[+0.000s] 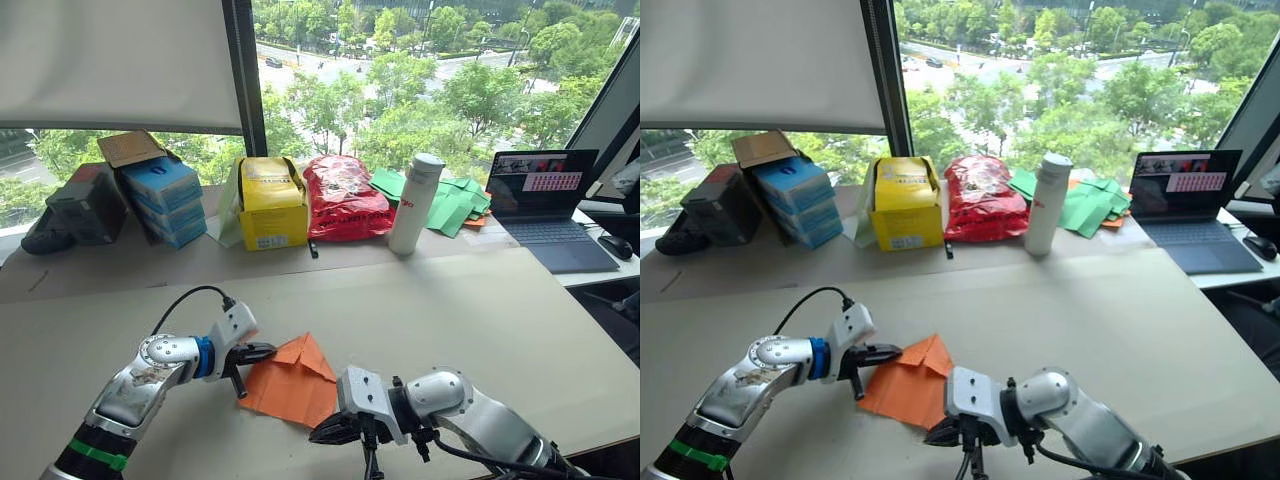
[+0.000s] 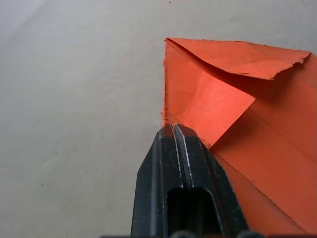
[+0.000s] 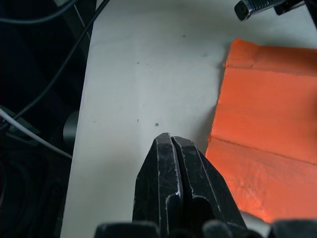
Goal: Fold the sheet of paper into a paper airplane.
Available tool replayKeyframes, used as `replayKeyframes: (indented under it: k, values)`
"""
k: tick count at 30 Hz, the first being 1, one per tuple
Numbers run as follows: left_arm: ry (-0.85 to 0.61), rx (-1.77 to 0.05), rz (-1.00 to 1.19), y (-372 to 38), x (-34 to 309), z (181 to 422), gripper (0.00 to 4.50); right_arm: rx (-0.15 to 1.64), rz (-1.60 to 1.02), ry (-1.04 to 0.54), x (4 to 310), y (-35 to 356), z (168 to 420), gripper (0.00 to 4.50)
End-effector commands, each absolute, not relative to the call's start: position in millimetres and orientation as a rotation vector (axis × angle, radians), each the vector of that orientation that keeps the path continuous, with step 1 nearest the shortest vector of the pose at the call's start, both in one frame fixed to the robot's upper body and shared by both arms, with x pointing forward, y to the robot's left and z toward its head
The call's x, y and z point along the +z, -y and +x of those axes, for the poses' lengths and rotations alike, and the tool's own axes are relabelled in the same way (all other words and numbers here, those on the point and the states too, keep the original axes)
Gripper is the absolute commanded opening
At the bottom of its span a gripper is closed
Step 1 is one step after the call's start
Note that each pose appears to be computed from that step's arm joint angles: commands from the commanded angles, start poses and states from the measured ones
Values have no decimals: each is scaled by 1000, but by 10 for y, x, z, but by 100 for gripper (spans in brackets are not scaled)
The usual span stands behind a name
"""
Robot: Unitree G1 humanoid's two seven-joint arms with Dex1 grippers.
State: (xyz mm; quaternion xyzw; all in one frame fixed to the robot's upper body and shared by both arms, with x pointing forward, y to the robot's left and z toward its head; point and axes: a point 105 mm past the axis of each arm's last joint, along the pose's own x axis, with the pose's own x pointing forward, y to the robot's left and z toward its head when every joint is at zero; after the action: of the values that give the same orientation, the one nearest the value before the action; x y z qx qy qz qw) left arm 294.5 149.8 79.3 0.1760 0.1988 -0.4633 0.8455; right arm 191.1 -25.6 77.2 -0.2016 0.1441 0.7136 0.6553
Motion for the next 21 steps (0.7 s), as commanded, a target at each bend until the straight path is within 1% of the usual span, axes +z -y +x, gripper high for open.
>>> replayKeyframes:
  k: [1, 5, 8, 14, 21]
  values:
    - [-432, -973, 406, -1543, 758, 2964, 1, 1618, -466, -298, 785, 191, 1830, 0]
    - [-460, -970, 436, -1604, 689, 2942, 1, 1606, -506, -303, 716, 187, 1803, 0]
    - [-460, -973, 434, -1612, 691, 2930, 1, 1557, -558, -302, 640, 185, 1859, 0]
    - [-453, -979, 444, -1603, 740, 2937, 1, 1398, -601, -287, 593, 210, 2005, 0]
    - [-441, -986, 452, -1572, 801, 2974, 1, 1161, -587, -303, 655, 449, 2121, 0]
